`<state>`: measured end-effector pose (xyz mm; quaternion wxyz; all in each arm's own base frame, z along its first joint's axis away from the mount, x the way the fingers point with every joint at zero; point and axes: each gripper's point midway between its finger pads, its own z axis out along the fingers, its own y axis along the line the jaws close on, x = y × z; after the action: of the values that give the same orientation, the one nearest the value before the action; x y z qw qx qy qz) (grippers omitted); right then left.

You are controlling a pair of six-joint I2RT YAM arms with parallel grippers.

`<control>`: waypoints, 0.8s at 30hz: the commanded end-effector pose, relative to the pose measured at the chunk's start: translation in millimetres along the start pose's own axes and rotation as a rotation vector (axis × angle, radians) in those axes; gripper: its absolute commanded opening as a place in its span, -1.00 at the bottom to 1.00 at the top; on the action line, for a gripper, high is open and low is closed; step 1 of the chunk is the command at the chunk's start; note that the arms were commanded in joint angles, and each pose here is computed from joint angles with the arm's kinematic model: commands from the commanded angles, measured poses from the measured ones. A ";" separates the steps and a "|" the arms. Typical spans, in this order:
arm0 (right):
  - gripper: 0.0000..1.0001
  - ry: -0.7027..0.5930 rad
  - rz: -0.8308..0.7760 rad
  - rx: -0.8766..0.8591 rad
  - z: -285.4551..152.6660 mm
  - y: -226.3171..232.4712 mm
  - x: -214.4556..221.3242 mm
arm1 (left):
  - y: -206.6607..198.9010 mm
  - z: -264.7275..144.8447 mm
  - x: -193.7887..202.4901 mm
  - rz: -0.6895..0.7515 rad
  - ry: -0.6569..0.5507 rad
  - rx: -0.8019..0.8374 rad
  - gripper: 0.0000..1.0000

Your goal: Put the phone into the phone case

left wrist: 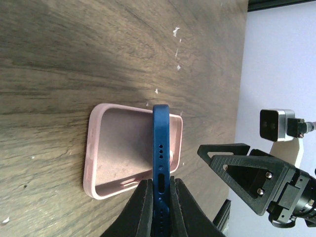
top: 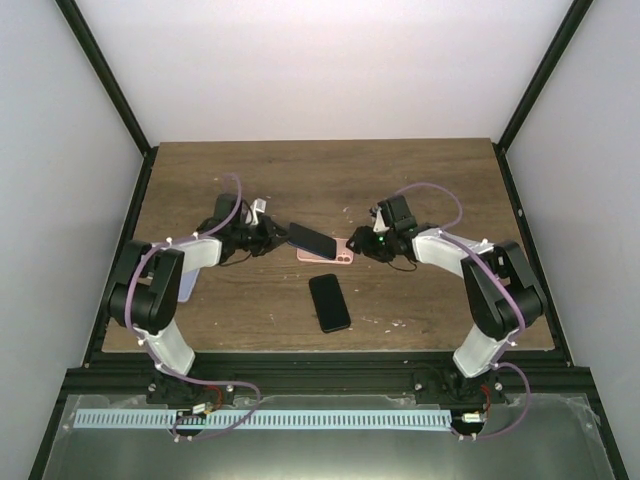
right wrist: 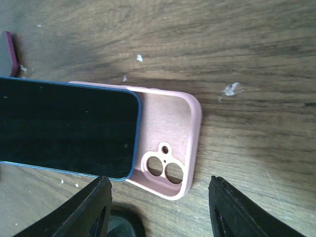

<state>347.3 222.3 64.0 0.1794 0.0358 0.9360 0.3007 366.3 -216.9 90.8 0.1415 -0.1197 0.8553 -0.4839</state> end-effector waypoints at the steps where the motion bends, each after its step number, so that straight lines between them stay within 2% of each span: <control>1: 0.10 -0.040 -0.035 -0.080 -3.7 13.5 -10.2 | -6.8 9.5 -4.4 0.047 -0.024 0.048 -1.00; 8: 0.00 -0.005 -0.027 -0.101 9.3 9.8 -4.7 | 9.1 19.8 3.0 0.037 0.004 -0.004 -0.93; 14: -0.02 0.004 -0.006 -0.033 16.9 -6.3 -1.7 | 8.3 27.0 5.5 0.060 0.044 0.014 -0.94; 19: 0.09 -0.022 -0.008 -0.002 16.5 -15.1 -8.9 | 8.7 28.9 7.4 0.075 0.077 0.006 -0.95; 24: 0.11 -0.025 -0.064 -0.034 25.4 -10.7 -18.7 | 14.4 30.0 11.6 0.072 0.106 -0.017 -0.96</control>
<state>359.5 221.0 45.7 0.1848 0.0303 0.9322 0.3098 376.4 -235.1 79.7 0.1404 -0.0781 0.8536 -0.4955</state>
